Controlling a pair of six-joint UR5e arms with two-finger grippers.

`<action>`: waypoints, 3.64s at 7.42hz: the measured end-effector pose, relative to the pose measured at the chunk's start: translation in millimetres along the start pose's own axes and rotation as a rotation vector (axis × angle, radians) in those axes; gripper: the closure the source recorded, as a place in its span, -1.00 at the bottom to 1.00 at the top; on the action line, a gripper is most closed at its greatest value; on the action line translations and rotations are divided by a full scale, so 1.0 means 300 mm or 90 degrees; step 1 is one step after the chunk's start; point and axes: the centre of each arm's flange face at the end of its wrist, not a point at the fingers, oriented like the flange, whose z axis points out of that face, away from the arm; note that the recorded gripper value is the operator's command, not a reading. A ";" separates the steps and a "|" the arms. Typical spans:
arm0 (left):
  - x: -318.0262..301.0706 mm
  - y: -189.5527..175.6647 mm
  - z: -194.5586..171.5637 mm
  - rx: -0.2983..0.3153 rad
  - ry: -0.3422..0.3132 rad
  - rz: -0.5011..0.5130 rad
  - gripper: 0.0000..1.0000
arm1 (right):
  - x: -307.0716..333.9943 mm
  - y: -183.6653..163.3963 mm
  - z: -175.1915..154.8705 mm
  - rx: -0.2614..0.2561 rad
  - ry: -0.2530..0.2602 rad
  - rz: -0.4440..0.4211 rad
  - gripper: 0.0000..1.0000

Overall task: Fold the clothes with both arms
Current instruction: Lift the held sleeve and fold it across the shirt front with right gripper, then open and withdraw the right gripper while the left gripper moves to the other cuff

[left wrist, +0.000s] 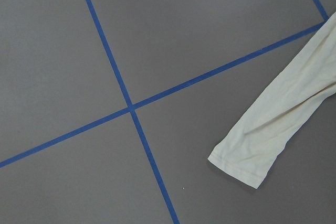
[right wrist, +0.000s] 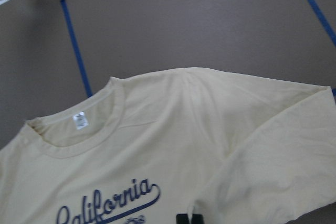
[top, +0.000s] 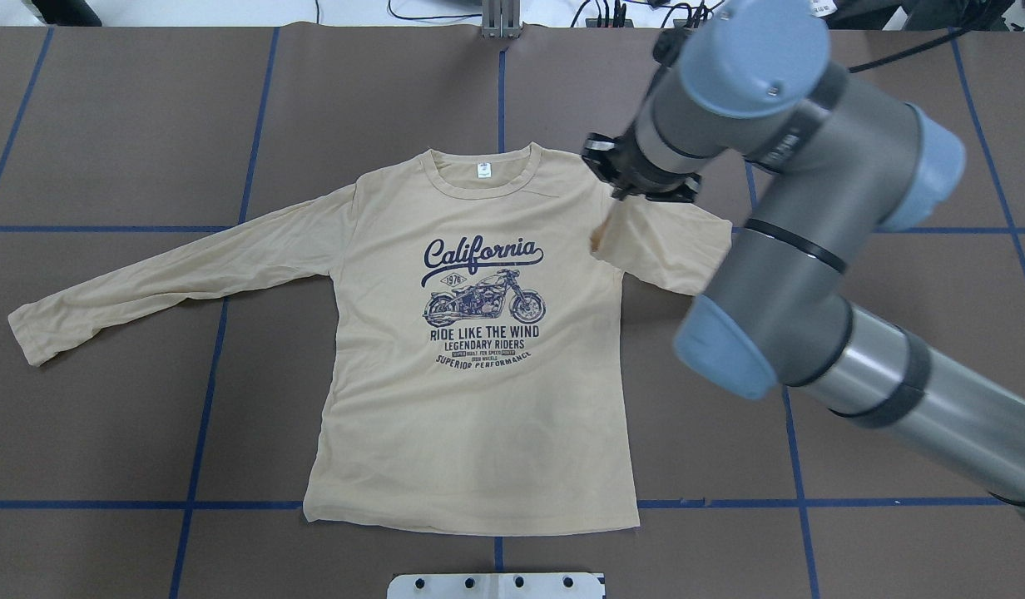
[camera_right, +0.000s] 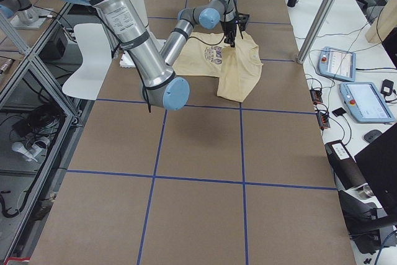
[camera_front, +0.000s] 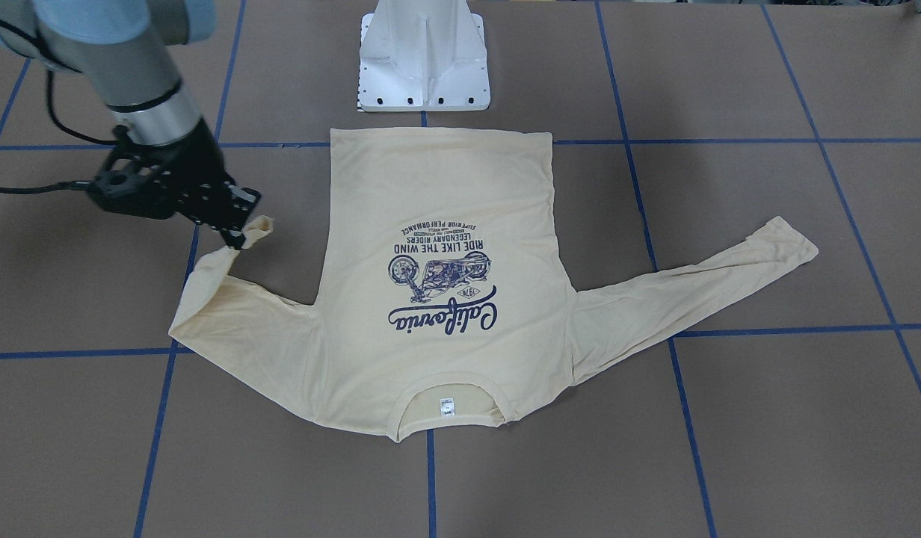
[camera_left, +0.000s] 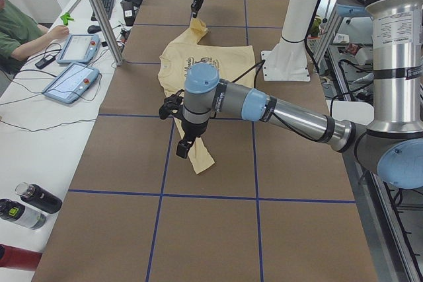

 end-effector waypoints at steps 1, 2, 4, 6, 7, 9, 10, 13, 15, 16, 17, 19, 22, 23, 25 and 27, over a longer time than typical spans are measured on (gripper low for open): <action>0.000 -0.001 0.000 0.000 0.000 0.000 -1.00 | -0.201 0.016 -0.015 0.013 -0.007 0.015 1.00; 0.000 -0.002 0.000 0.000 0.000 0.000 -1.00 | -0.397 0.034 -0.030 0.017 -0.009 0.032 1.00; 0.001 -0.003 0.001 0.000 0.001 0.001 -1.00 | -0.763 0.122 -0.013 0.028 0.006 0.061 0.28; 0.002 -0.003 0.003 -0.001 0.002 0.000 -1.00 | -0.950 0.257 0.106 0.056 -0.004 0.080 -0.92; 0.002 -0.004 0.003 -0.001 0.001 0.000 -1.00 | -1.003 0.297 0.131 0.071 -0.005 0.087 -0.93; 0.009 -0.014 -0.006 0.005 0.000 0.007 -1.00 | -1.078 0.301 0.075 0.078 -0.020 0.103 -0.98; 0.021 -0.050 -0.020 0.019 -0.003 0.023 -1.00 | -1.081 0.258 0.053 0.064 -0.019 0.113 -0.98; 0.083 -0.168 -0.023 0.063 0.061 0.073 -1.00 | -0.840 0.069 0.038 -0.005 0.030 0.084 -0.99; 0.148 -0.157 0.037 0.086 0.082 0.134 -1.00 | -0.497 0.000 0.020 -0.020 0.045 0.023 -0.99; 0.194 -0.140 0.093 0.084 0.097 0.149 -1.00 | -0.278 -0.044 0.009 -0.028 0.042 -0.015 -0.99; 0.243 -0.130 0.146 0.074 0.113 0.148 -1.00 | -0.062 -0.094 -0.008 -0.034 0.042 -0.057 -0.99; 0.301 -0.080 0.271 0.052 0.098 0.149 -1.00 | 0.332 -0.209 -0.052 -0.052 0.055 -0.146 -0.99; 0.348 -0.026 0.509 0.040 0.058 0.121 -1.00 | 0.859 -0.413 -0.101 -0.096 0.068 -0.243 -0.99; 0.343 0.001 0.589 0.049 0.062 0.118 -1.00 | 1.044 -0.457 -0.106 -0.103 0.057 -0.263 -0.99; 0.342 0.086 0.703 0.053 0.073 0.110 -1.00 | 1.391 -0.488 -0.129 -0.111 0.046 -0.285 -0.99; 0.353 0.154 0.768 0.045 0.060 0.120 -0.98 | 1.543 -0.484 -0.150 -0.119 0.038 -0.292 -0.99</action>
